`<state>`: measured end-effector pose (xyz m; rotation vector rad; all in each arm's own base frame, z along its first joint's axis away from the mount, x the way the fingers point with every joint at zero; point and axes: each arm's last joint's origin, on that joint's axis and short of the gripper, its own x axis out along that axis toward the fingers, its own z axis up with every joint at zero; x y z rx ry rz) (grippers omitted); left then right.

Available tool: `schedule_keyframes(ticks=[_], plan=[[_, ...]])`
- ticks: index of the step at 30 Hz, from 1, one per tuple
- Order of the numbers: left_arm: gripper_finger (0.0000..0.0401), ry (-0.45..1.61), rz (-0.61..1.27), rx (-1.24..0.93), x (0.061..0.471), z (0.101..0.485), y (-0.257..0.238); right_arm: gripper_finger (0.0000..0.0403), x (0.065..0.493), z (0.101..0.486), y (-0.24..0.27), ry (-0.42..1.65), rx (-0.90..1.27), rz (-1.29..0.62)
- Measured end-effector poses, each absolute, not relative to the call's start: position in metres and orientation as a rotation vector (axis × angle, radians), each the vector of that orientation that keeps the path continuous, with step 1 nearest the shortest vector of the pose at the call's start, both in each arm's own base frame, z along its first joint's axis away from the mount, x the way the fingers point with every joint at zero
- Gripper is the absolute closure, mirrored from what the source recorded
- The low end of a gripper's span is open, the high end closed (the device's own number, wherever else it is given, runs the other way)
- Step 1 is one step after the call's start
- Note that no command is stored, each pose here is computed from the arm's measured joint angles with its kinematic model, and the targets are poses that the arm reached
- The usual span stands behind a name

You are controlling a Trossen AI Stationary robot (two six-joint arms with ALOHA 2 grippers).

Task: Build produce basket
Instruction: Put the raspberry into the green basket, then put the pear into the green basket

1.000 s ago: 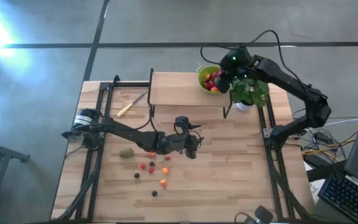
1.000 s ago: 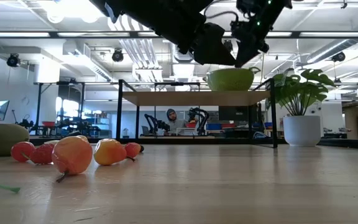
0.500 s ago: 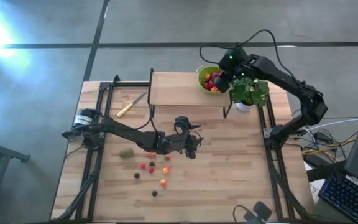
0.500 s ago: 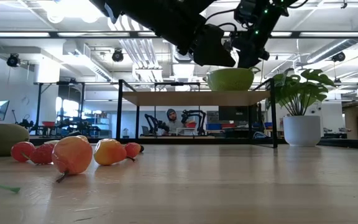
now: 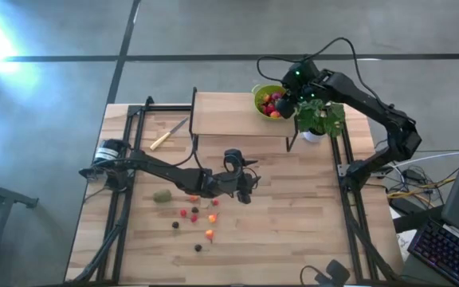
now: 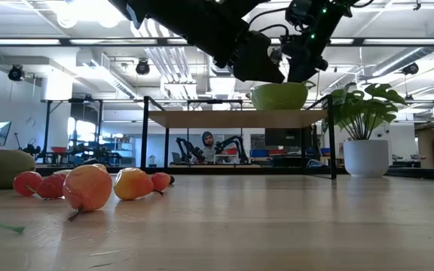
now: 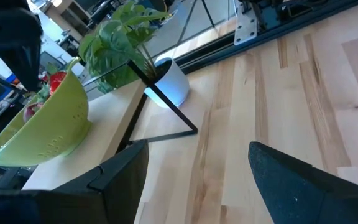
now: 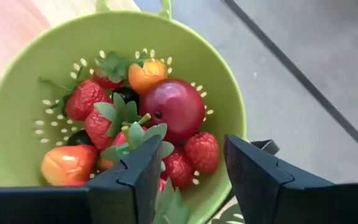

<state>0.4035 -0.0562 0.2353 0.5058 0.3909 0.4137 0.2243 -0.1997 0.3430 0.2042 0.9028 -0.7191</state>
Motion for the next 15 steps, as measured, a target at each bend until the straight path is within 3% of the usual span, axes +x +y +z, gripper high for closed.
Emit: schedule_keyframes(ticks=[7,15], plan=[[0.0119,0.419,0.408,0.518,0.403,0.233,-0.056,0.0224,0.216,0.373,-0.170,0.798,0.146,-0.681],[0.0119,0.505,0.384,0.546,0.399,0.224,-0.058,0.0252,0.208,0.386,-0.110,0.711,0.105,-0.536]])
